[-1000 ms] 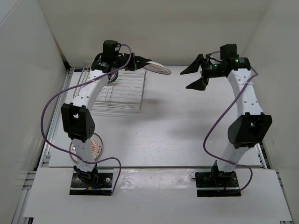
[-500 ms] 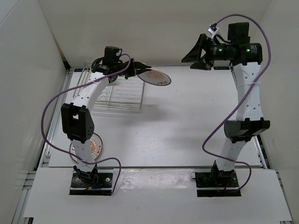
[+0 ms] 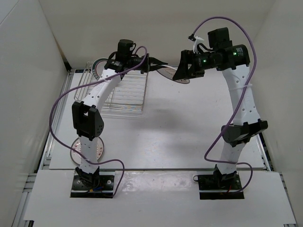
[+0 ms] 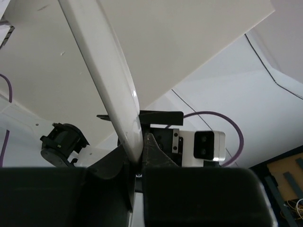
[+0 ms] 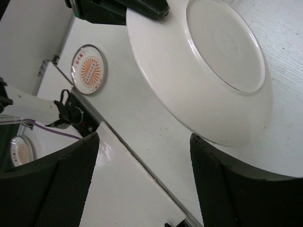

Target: Unload the plates from the dish rack

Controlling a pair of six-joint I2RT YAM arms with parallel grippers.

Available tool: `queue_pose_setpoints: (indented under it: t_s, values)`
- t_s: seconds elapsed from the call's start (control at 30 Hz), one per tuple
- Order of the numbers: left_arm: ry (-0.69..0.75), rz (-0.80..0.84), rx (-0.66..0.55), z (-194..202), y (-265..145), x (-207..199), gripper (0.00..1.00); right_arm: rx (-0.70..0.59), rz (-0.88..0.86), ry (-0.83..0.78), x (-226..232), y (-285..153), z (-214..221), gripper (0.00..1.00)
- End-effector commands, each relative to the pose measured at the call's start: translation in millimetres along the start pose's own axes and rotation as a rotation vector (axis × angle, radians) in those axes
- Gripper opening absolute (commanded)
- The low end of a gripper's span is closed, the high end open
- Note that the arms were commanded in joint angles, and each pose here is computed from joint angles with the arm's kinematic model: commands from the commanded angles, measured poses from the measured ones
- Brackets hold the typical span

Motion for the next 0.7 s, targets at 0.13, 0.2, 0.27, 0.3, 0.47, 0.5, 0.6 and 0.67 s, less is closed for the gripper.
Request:
queue_pose_setpoints:
  t_s: [0.13,0.2,0.27,0.3,0.47,0.5,0.6,0.67]
  values:
    - [-0.299,-0.067,0.121,35,1,-9,0.01,0.01,0.194,-0.092,-10,-4,-2,0.8]
    - [-0.3,-0.069,0.126,33,-1,-7,0.01,0.001,0.208,-0.098,-10,-7,-3,0.8]
    - [-0.303,-0.064,0.124,28,-4,-7,0.02,-0.003,0.224,-0.114,-8,-13,-1,0.8]
    - [-0.304,-0.068,0.126,28,-4,-7,0.02,0.008,0.241,-0.114,-9,-15,2,0.8]
    - [-0.318,-0.077,0.127,24,-5,-8,0.02,0.113,0.634,-0.068,-45,-40,22,0.87]
    - [-0.321,-0.083,0.13,24,-5,-7,0.02,0.129,0.694,-0.057,-50,-43,25,0.88]
    - [-0.336,-0.105,0.145,23,-5,-5,0.04,0.381,0.848,-0.031,-84,-29,71,0.9]
    - [-0.349,-0.126,0.157,21,-5,-3,0.05,0.126,0.749,-0.235,-58,-31,56,0.9]
Point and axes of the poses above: each gripper's point midway between its finger pads, its own y axis out along the fingers, its own x axis along the line the jaws close on, z = x × y, the point moved 6 cm from there along -y, back along the fingers, and after that the axes turned 8 degrees about -y, right-handed, at the moved point
